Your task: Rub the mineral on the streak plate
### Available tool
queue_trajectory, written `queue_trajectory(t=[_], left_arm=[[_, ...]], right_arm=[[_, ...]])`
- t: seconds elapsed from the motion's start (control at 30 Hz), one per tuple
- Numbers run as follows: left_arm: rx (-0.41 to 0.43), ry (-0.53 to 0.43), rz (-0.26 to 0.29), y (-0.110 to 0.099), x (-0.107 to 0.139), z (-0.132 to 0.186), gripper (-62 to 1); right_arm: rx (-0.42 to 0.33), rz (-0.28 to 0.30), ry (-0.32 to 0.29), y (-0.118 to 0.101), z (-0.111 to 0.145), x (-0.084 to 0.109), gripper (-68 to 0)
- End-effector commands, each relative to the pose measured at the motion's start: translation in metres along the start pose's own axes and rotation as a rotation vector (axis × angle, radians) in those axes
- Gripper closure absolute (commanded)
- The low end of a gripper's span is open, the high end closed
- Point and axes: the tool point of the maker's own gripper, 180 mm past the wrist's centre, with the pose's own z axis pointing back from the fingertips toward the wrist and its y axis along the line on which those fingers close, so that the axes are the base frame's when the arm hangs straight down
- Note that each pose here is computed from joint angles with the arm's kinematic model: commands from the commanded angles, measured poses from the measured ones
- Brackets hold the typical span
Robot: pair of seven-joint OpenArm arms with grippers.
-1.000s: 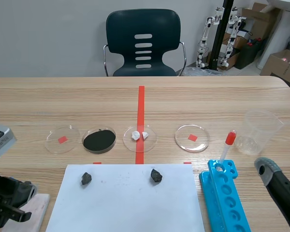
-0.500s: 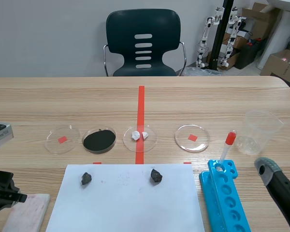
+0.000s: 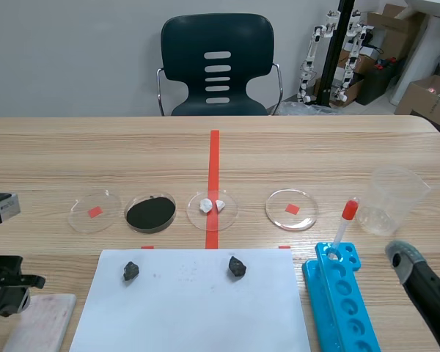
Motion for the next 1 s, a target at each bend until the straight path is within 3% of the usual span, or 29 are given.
queue_trajectory(t=[0.0,0.43,0.97], left_arm=[[-0.006,-0.009,0.003,-0.003,0.005,0.000,-14.5],[-0.034,0.029,0.045,-0.008,0.004,-0.022,-14.5],[-0.017,0.020,0.039,-0.005,0.007,-0.025,-14.5]], right_arm=[[0.009,0.006,-0.025,0.000,-0.002,0.008,-67.9],[0.008,0.009,-0.035,-0.001,-0.003,0.009,-67.9],[0.005,0.011,-0.042,-0.002,-0.004,0.011,-67.9]])
